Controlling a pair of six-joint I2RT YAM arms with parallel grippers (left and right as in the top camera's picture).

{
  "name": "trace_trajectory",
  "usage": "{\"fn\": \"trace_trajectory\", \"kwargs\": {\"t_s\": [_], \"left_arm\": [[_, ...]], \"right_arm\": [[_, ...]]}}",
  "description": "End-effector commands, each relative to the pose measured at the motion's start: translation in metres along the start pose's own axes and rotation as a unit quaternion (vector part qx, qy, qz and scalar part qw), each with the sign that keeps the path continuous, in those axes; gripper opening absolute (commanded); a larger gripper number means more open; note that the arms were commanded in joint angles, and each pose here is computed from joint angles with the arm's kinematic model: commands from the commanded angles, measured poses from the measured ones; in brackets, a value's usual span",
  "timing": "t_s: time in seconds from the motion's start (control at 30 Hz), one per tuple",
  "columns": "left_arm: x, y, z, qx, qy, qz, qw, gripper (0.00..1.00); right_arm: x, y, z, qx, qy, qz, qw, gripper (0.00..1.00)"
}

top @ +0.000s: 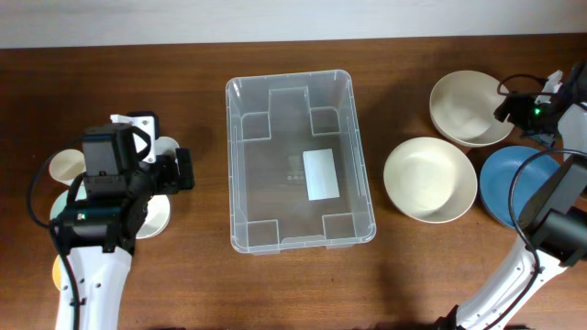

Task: Pack container
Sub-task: 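Reach the right gripper to the cream bowl at the back right and grasp its rim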

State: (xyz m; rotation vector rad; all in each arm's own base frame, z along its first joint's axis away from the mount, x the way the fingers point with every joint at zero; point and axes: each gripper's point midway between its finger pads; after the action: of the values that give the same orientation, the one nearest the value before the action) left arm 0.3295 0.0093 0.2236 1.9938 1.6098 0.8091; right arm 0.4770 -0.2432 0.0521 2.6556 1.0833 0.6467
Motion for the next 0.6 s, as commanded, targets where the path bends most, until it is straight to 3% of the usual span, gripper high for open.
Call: {"fn": "trace_trajectory", "kwargs": {"t_s": [0.0, 0.27, 0.57], "left_arm": [[0.001, 0.008, -0.002, -0.011, -0.003, -0.006, 1.0, 1.0], [0.002, 0.012, -0.002, -0.018, -0.002, -0.006, 1.0, 1.0], [0.002, 0.012, -0.002, -0.018, -0.002, -0.006, 1.0, 1.0]], "right_arm": [[-0.002, 0.005, 0.01, -0.007, -0.003, -0.007, 1.0, 0.95], [-0.001, -0.015, 0.044, 0.025, 0.001, -0.011, 1.0, 0.85], [0.034, -0.017, 0.05, 0.01, 0.019, -0.044, 0.999, 0.58]]}}
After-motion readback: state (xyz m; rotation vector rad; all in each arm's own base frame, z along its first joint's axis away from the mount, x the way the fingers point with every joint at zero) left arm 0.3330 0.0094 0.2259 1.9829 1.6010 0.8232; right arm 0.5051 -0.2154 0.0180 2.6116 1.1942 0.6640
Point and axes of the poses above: each gripper's point midway between its finger pads, its own z axis out along the fingers, its own x axis along the line the jaws close on, y = z × x, and after that the axes turned 15 degrees about z, right-handed
